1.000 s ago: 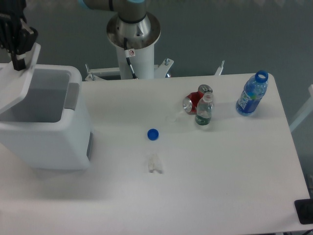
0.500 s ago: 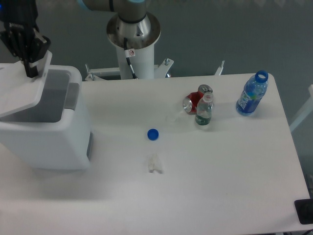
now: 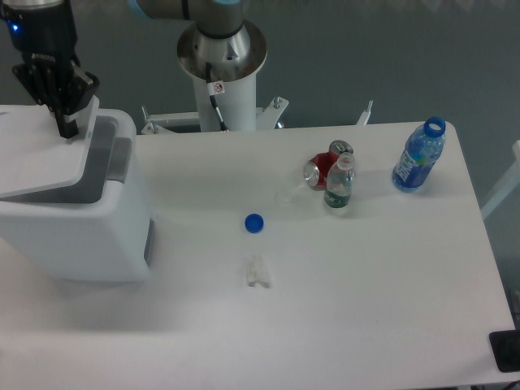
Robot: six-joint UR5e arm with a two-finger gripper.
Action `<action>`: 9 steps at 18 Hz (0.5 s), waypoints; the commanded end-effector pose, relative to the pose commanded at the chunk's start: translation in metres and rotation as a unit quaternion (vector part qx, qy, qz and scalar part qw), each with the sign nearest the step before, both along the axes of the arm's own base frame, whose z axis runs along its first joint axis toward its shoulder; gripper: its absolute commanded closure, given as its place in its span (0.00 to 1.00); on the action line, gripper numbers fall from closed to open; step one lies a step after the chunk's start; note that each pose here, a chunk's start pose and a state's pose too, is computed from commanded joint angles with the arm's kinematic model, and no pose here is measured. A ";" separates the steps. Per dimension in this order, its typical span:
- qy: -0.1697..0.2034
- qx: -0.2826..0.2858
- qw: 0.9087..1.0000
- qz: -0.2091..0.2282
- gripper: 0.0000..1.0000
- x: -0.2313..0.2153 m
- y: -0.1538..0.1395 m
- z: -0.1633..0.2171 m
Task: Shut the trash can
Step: 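Lower the gripper onto the raised trash can lid, then push the lid down with the gripper until it closes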
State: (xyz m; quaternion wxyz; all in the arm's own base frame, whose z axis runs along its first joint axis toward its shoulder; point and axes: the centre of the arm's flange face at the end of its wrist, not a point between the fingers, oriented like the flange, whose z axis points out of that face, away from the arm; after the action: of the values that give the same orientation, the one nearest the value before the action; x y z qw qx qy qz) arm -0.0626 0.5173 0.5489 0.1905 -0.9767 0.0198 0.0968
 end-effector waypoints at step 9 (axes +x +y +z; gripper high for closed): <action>-0.003 -0.006 1.000 0.001 1.00 -0.001 0.000 -0.007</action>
State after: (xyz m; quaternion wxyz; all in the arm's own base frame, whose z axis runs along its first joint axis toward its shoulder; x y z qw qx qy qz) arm -0.0634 0.5173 0.5417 0.1842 -0.9782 0.0192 0.0944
